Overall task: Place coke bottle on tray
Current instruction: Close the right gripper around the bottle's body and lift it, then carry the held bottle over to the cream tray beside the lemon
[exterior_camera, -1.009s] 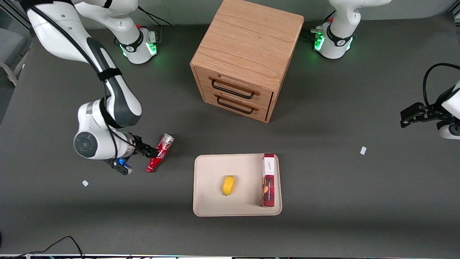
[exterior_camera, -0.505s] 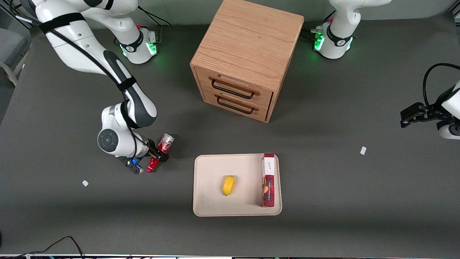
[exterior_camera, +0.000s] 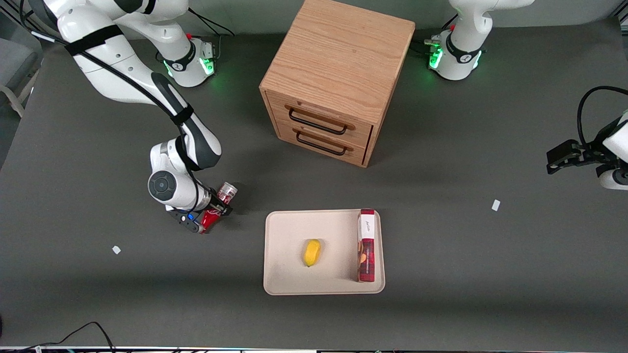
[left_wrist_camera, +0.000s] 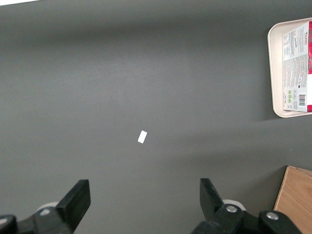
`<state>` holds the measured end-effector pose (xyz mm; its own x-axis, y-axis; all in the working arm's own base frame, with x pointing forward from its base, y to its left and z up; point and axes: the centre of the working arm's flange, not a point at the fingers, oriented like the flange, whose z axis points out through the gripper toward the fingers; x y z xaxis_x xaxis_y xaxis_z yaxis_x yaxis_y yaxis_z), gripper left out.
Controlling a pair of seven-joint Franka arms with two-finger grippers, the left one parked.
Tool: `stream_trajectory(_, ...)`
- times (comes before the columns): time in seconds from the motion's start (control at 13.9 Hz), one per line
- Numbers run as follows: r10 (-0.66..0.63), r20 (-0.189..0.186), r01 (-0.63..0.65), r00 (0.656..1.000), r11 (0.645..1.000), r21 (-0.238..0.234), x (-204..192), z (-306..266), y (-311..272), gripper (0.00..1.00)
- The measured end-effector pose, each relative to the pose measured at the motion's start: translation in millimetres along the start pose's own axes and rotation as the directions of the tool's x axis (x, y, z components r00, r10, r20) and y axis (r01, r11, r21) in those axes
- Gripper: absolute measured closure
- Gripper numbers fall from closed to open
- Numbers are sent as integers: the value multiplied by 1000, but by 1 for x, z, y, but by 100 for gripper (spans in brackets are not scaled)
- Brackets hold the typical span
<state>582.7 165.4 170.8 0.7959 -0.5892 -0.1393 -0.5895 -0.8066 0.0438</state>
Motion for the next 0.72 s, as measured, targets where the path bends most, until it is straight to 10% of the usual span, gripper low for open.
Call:
stream_trajectory(0.36, -59, -39, 59, 997, 998, -9, -3, -37, -6, 45)
stream_trajectory(0.72, -276, -81, 272, 958, 961, -55, -7, -205, 0, 45)
